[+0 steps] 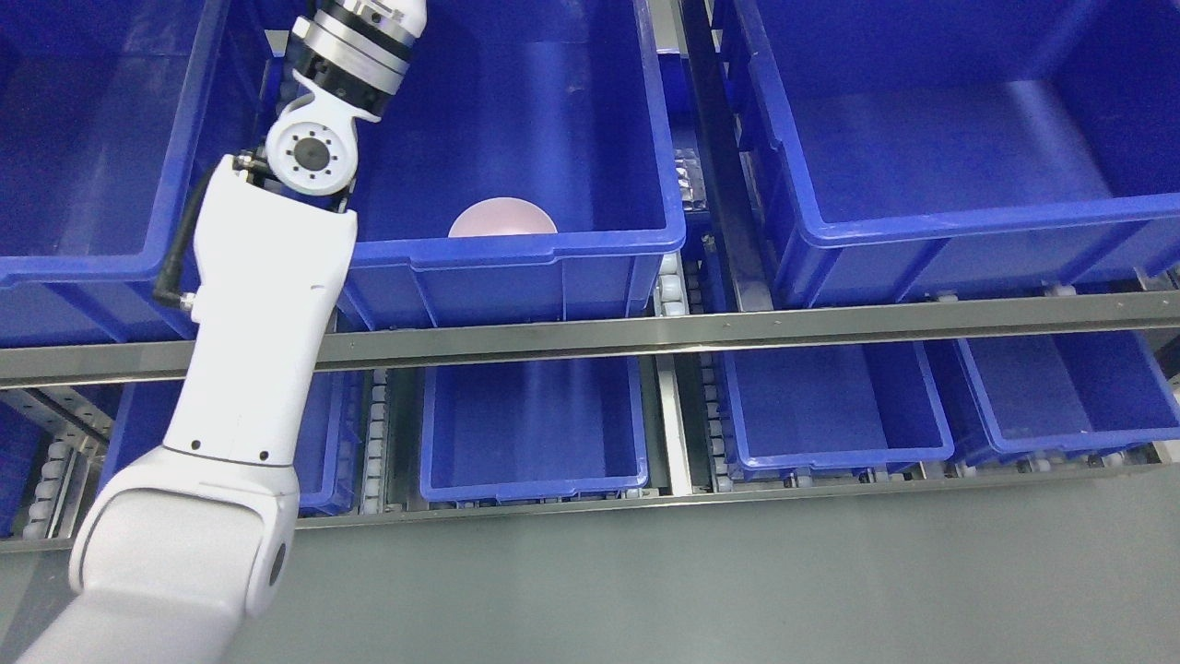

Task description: Stack pink IKEA bowls on left shelf middle

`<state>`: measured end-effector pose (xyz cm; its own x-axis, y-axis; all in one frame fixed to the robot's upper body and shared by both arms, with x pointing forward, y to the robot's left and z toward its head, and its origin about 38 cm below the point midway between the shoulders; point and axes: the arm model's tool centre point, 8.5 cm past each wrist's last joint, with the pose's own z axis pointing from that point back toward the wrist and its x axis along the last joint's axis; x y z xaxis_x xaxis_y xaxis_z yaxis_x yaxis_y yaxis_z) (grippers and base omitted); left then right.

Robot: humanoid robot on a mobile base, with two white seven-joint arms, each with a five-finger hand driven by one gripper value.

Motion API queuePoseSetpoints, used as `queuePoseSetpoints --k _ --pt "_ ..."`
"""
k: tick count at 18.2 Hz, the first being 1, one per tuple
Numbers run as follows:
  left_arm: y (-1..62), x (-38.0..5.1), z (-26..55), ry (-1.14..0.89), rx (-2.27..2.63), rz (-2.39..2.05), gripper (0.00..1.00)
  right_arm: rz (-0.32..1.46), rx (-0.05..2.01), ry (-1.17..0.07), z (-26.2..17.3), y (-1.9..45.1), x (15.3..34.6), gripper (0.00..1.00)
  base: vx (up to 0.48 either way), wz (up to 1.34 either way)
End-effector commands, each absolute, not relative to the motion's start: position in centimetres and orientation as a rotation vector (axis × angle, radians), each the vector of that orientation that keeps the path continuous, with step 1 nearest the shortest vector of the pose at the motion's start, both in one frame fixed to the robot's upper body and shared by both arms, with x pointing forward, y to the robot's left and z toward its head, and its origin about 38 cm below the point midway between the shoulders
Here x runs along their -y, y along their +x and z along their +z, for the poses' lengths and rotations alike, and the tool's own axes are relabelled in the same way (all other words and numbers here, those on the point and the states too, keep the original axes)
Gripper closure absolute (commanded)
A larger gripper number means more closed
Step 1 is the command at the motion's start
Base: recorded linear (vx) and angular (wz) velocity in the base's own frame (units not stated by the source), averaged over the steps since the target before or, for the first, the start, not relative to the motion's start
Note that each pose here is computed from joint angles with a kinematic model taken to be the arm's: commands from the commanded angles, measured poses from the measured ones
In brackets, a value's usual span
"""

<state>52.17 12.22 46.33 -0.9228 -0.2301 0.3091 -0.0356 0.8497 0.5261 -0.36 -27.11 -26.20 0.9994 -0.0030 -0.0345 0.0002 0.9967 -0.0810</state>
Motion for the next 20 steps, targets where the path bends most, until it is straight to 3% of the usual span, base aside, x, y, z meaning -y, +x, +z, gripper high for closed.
queuePoseSetpoints --k 1,6,16,20 --pt "44.3 3.8 36.5 -0.267 2.591 -1.172 0.01 -0.012 -0.030 -0.099 -26.1 -1.1 28.2 0.00 0.000 0.09" --pt "37.0 7.1 25.2 -0.580 2.371 -1.313 0.02 -0.012 -0.030 -0.099 -26.1 -1.1 28.2 0.00 0.038 0.10" --pt "32.5 6.6 19.7 -0.768 2.155 -1.470 0.07 -0.013 -0.028 -0.099 -26.1 -1.1 28.3 0.00 0.021 0.00" --pt "31.1 4.7 16.5 -0.788 2.107 -1.291 0.05 -0.013 -0.030 -0.099 -26.1 -1.1 28.3 0.00 0.000 0.00"
